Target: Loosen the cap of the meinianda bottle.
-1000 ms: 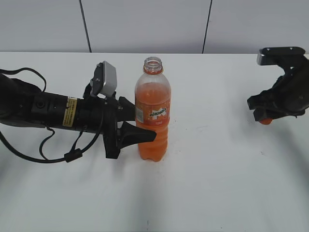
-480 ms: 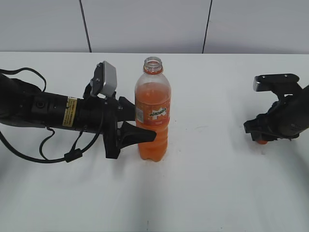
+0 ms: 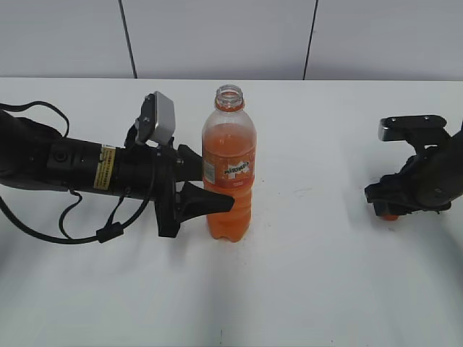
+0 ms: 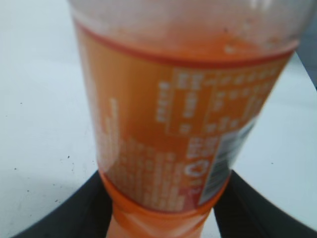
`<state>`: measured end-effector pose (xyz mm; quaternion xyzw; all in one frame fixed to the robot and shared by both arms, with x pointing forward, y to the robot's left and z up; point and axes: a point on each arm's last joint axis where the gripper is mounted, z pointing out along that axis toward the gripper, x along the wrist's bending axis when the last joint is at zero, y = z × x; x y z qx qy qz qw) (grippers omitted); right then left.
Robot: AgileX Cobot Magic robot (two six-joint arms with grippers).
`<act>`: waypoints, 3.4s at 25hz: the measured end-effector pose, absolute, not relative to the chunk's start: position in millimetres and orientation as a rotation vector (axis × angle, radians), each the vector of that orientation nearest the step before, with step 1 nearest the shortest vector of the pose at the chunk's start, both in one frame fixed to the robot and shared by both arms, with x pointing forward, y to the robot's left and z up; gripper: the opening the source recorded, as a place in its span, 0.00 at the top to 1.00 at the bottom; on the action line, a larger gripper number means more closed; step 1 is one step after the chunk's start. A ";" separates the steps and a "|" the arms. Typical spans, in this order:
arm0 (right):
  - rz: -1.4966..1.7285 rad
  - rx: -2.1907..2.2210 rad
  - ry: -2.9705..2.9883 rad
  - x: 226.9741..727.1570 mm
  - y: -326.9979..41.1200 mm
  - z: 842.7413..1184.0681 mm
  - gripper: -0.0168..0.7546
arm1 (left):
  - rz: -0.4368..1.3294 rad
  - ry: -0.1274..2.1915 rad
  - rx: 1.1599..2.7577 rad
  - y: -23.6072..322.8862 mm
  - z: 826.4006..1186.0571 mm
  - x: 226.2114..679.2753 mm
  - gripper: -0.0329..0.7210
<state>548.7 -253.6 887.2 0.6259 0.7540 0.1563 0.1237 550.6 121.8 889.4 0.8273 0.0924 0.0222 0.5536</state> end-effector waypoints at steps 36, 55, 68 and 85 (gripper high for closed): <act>0.580 1.671 2.125 545.0 -255.2 942.3 0.21 | 0.198 0.194 2.046 197.3 920.9 566.4 0.17; 0.648 1.456 2.022 585.5 -254.2 1030.3 0.21 | 1.084 1.388 2.041 288.9 1002.8 604.7 0.23; 0.450 1.571 2.032 590.4 -263.0 1117.5 0.21 | 0.861 1.681 2.190 298.6 1085.5 602.9 0.24; 0.518 1.621 2.133 525.3 -261.8 1177.9 0.21 | 0.731 1.802 2.121 300.0 1178.6 519.6 0.28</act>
